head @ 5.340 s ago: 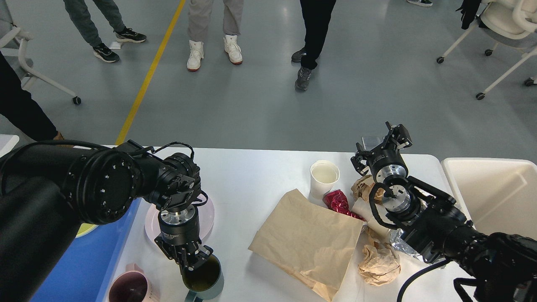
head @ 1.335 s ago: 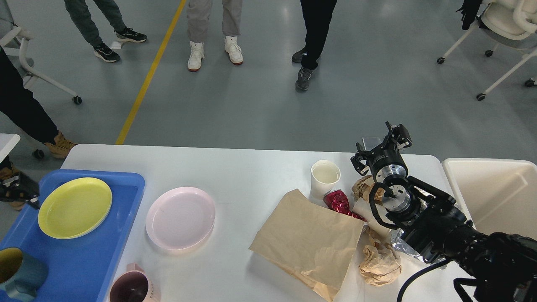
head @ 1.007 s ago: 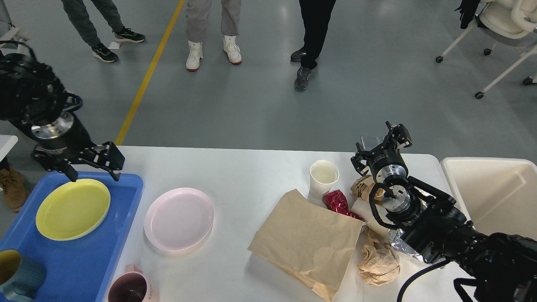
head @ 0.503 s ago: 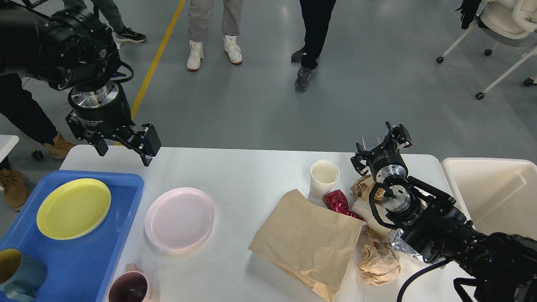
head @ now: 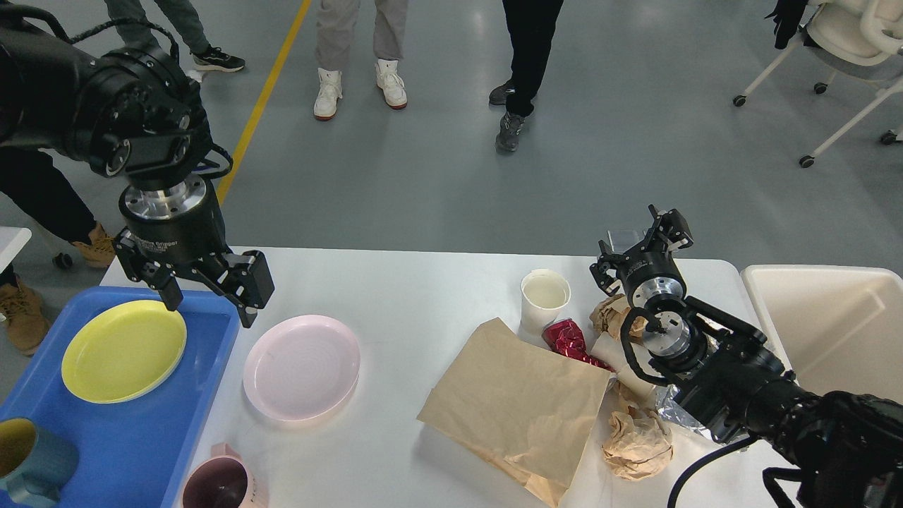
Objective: Tidy desktop
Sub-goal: 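Raise the left gripper and move it toward the pink mug, then lower the left gripper onto the pink mug and grasp it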
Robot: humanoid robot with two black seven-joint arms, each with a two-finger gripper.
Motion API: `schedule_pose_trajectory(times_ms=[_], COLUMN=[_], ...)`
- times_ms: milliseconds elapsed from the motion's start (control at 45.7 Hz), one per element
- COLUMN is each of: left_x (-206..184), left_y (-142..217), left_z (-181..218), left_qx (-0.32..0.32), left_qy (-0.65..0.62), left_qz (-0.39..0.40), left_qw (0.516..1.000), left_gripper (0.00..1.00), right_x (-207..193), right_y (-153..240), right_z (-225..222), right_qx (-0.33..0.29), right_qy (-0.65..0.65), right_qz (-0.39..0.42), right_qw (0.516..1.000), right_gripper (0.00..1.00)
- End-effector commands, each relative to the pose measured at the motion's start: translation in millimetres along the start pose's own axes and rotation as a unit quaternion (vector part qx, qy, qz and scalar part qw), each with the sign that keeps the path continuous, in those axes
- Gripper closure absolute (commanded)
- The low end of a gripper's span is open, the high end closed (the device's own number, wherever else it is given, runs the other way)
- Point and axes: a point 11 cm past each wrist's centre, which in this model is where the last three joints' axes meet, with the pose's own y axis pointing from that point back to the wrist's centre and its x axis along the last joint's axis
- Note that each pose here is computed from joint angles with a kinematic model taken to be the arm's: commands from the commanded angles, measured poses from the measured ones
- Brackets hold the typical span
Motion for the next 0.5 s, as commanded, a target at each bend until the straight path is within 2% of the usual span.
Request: schedule_pose_trajectory(times_ms=[0, 88, 482], left_x=[-10.3, -21.8, -71.4], left_y=[-36.3, -63.7, -139.4], left_z=[-0.5, -6.8, -37.6], left_qx=[-0.010, -0.010, 0.000], left_qy=[0.010, 0.019, 0.054], left_qz=[-0.043, -0.078, -0.185], left_qw=[0.999, 0.997, 0.981], left_gripper=[0.07, 0.07, 0.07], right_x=[0.0, 0.0, 0.0], right_y=[0.0, 0.0, 0.0], right_z=[0.0, 0.0, 0.0], right_qx=[0.000, 0.000, 0.000], right_qy=[0.000, 0.000, 0.000], right_qz=[0.000, 0.000, 0.000], right_qw=[1.000, 1.000, 1.000], right_gripper=[0.00, 0.00, 0.00])
